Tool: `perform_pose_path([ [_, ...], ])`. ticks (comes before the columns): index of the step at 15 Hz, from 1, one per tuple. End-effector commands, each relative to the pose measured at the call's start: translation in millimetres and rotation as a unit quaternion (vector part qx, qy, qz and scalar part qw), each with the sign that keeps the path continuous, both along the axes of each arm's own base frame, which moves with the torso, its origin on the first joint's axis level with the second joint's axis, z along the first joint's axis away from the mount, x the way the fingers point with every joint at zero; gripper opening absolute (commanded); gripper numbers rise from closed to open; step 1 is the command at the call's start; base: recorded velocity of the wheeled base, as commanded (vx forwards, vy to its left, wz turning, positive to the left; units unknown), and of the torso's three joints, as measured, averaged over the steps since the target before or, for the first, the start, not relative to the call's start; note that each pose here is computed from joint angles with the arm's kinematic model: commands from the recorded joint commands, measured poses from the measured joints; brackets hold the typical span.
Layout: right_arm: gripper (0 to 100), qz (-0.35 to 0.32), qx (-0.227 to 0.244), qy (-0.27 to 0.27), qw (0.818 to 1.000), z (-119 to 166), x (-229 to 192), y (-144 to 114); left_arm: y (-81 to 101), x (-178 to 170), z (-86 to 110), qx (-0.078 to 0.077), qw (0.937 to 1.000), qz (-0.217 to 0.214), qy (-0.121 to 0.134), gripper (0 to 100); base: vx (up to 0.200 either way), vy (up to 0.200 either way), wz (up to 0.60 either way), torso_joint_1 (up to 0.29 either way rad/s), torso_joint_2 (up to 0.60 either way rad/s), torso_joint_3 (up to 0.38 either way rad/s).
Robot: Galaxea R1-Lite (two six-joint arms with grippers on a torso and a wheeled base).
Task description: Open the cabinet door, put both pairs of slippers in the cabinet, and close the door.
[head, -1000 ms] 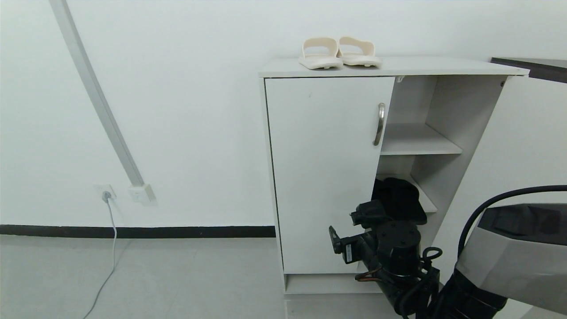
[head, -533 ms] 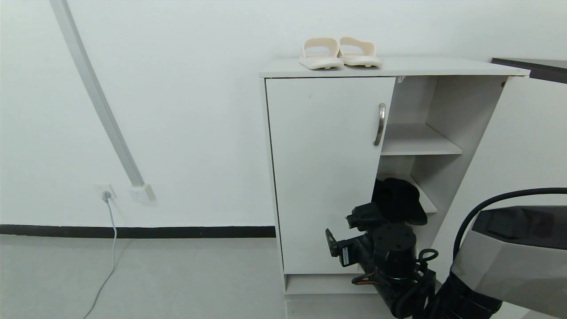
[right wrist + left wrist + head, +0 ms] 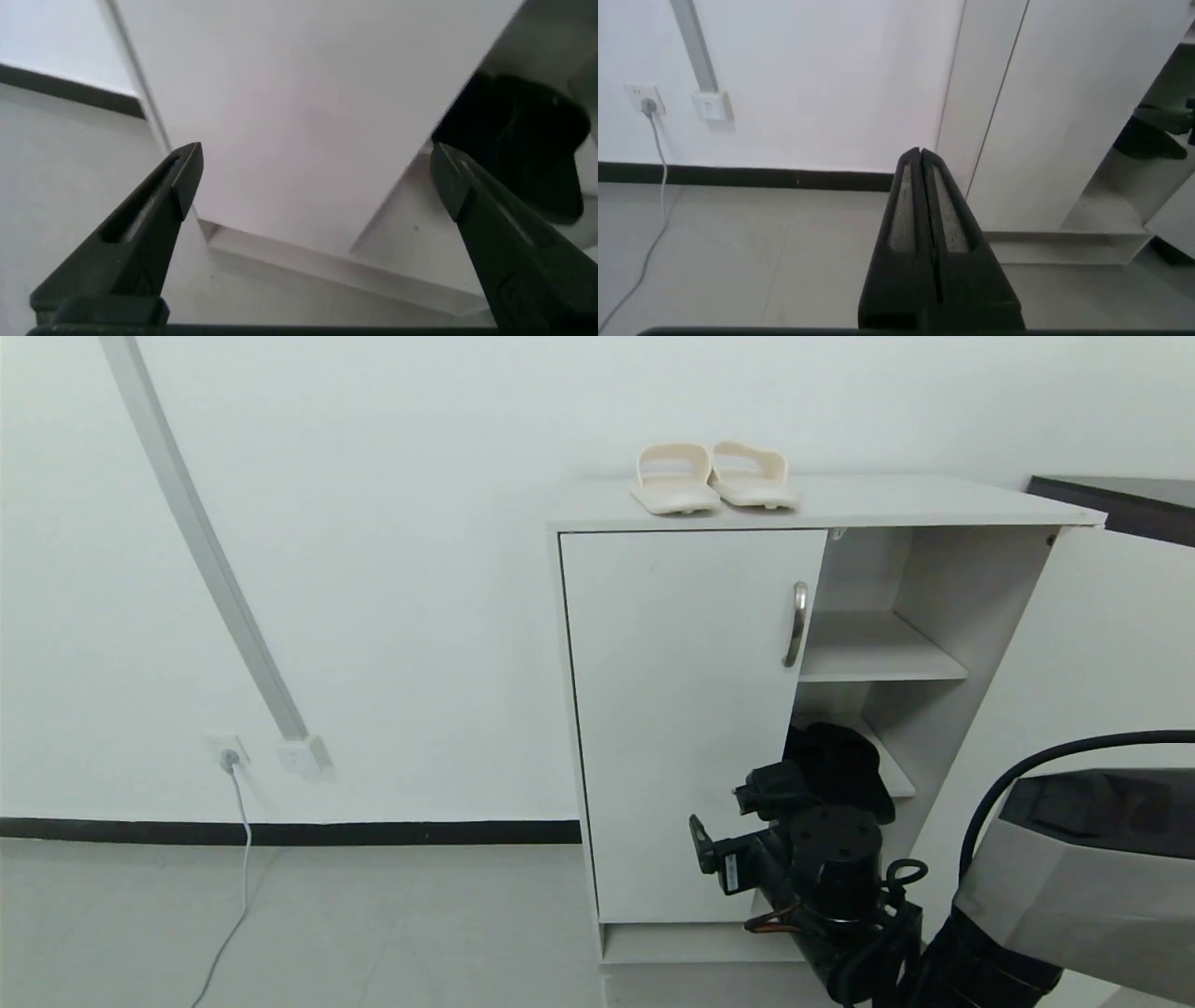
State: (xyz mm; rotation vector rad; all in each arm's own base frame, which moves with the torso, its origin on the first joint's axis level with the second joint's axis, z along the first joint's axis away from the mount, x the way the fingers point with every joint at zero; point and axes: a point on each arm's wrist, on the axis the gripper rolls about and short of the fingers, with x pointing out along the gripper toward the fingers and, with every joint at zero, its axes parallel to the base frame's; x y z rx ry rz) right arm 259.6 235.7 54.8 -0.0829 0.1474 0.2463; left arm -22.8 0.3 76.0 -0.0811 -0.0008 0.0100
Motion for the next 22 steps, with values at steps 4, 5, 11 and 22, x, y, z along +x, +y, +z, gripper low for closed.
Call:
perform_pose_path([
  [4, 100, 0.000, -0.001, 0.001, 1.000, -0.4, 0.1, -0.2, 0.0, 0.1, -0.1, -0.001, 1.0000, 0.000, 0.001, 0, 0.000, 0.000, 0.00, 0.073, -0.46, -0.349],
  [5, 100, 0.000, -0.001, 0.001, 1.000, -0.4, 0.1, -0.2, 0.0, 0.0, -0.1, -0.001, 1.0000, 0.000, 0.000, 0, 0.000, 0.000, 0.00, 0.110, -0.46, -0.339],
  [11, 100, 0.000, 0.000, 0.000, 1.000, -0.1, 0.3, 0.0, 0.0, 0.0, -0.1, -0.001, 1.0000, 0.000, 0.000, 0, 0.000, 0.000, 0.00, 0.146, -0.47, -0.325],
  [22, 100, 0.000, -0.001, 0.001, 1.000, -0.5, -0.1, -0.4, 0.0, 0.0, -0.1, -0.002, 1.0000, 0.000, 0.000, 0, 0.000, 0.000, 0.00, 0.204, -0.52, -0.318],
])
